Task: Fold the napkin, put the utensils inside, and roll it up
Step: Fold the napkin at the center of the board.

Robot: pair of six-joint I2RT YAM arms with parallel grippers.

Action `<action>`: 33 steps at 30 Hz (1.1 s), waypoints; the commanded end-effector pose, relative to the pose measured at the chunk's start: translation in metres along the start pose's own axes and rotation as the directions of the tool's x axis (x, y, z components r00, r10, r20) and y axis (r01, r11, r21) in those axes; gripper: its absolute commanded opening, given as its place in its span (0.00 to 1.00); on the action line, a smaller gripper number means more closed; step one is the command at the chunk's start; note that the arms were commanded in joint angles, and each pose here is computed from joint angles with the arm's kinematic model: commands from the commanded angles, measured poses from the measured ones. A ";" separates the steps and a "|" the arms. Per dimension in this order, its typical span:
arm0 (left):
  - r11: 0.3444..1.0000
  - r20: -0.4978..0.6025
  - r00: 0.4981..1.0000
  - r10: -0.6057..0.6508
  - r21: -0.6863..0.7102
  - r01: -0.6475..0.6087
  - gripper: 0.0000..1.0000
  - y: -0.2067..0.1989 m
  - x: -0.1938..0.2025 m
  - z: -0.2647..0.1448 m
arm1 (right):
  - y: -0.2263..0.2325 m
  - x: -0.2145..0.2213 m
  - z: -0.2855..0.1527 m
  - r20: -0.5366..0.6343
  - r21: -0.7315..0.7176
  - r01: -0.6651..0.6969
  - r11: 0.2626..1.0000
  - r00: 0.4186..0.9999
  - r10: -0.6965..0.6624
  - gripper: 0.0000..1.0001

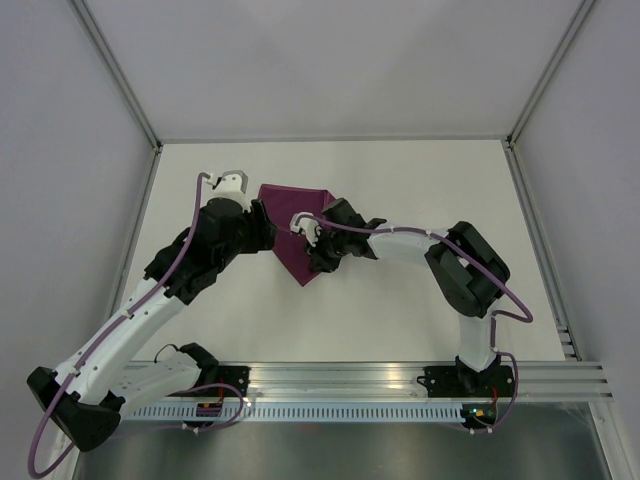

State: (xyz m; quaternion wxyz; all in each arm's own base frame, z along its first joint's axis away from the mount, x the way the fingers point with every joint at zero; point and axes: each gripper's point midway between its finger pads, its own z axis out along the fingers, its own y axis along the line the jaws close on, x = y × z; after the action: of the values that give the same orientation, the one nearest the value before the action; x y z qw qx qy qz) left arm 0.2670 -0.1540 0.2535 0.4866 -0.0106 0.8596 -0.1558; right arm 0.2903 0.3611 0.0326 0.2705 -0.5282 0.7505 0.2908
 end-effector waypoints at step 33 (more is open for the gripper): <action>0.982 -0.024 0.986 -0.167 -0.089 0.164 0.57 0.006 0.018 0.036 | -0.092 -0.045 -0.093 0.132 0.203 -0.224 0.953 0.971 0.200 0.31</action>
State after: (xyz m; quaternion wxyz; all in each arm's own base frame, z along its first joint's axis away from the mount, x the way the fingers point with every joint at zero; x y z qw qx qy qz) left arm 0.2759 -0.1608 0.2352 0.4665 -0.0520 0.8682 -0.1613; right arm 0.3510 0.3133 0.0891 0.3078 -0.4341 0.7993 0.2793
